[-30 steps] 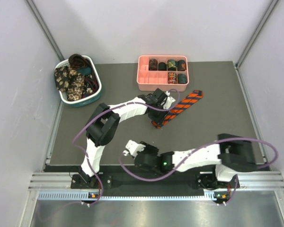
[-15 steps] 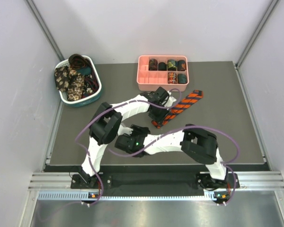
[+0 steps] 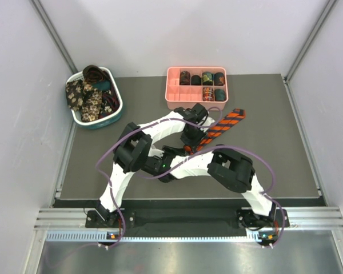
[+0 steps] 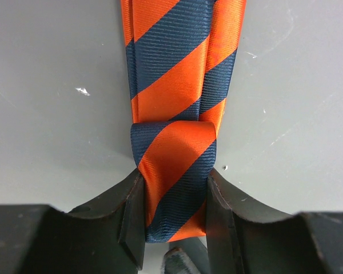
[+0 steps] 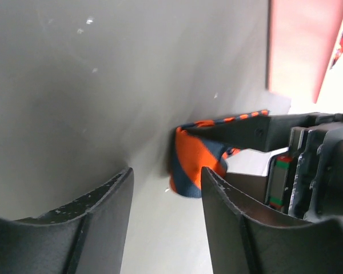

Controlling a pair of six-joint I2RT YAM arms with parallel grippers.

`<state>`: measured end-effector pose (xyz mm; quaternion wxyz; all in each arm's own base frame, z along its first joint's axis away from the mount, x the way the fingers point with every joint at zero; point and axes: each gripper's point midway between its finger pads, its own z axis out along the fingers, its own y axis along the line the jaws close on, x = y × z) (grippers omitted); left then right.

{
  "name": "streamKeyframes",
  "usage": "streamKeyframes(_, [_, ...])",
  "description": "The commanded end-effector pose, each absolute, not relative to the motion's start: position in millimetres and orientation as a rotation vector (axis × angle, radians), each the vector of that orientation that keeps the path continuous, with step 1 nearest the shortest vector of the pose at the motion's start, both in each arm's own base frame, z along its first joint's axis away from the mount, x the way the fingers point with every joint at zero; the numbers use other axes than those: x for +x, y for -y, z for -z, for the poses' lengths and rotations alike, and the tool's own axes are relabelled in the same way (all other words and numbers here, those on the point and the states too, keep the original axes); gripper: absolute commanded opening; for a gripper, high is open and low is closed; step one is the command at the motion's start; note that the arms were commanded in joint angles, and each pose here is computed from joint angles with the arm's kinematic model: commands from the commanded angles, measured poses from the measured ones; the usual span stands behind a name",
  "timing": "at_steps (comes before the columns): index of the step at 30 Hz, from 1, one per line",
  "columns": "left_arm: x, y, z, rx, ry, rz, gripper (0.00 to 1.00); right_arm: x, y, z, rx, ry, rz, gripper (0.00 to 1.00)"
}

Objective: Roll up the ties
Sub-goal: Roll the tie

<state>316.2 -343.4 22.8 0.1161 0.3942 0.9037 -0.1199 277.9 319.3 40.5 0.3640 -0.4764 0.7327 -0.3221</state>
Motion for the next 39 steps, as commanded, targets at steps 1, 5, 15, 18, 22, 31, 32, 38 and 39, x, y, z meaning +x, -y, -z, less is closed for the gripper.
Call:
streamKeyframes(1, [244.0,279.7,15.0,1.285,-3.038,0.133,0.24,291.8,-319.6,-46.1,-1.194,-1.867,0.884,0.53])
streamKeyframes(5, [243.5,278.1,15.4,1.285,-3.054,0.115,0.24,296.7,-315.8,-44.8,-1.190,-1.838,0.945,0.55])
streamKeyframes(15, [242.5,275.0,13.6,1.292,-3.074,0.080,0.24,306.3,-301.8,-32.9,-1.197,-1.879,0.988,0.56])
streamKeyframes(18, [241.5,271.9,12.3,1.292,-3.089,0.054,0.24,307.0,-293.2,-25.9,-1.195,-1.908,1.024,0.56])
streamKeyframes(22, [239.6,271.1,10.9,1.302,-3.103,0.039,0.23,304.5,-287.5,-9.9,-1.202,-1.967,1.028,0.54])
streamKeyframes(31, [230.8,274.5,7.8,1.395,-3.083,0.032,0.25,292.7,-275.6,5.3,-1.179,-2.072,1.060,0.30])
streamKeyframes(32, [230.1,274.9,8.1,1.400,-3.081,0.029,0.27,291.2,-275.1,6.2,-1.174,-2.078,1.057,0.26])
streamKeyframes(38, [236.1,283.4,7.7,1.398,-3.033,0.056,0.37,286.6,-273.0,10.5,-1.135,-2.110,1.018,0.04])
streamKeyframes(39, [238.4,285.3,5.1,1.392,-3.018,0.070,0.38,286.2,-273.4,10.3,-1.130,-2.109,1.011,0.04])
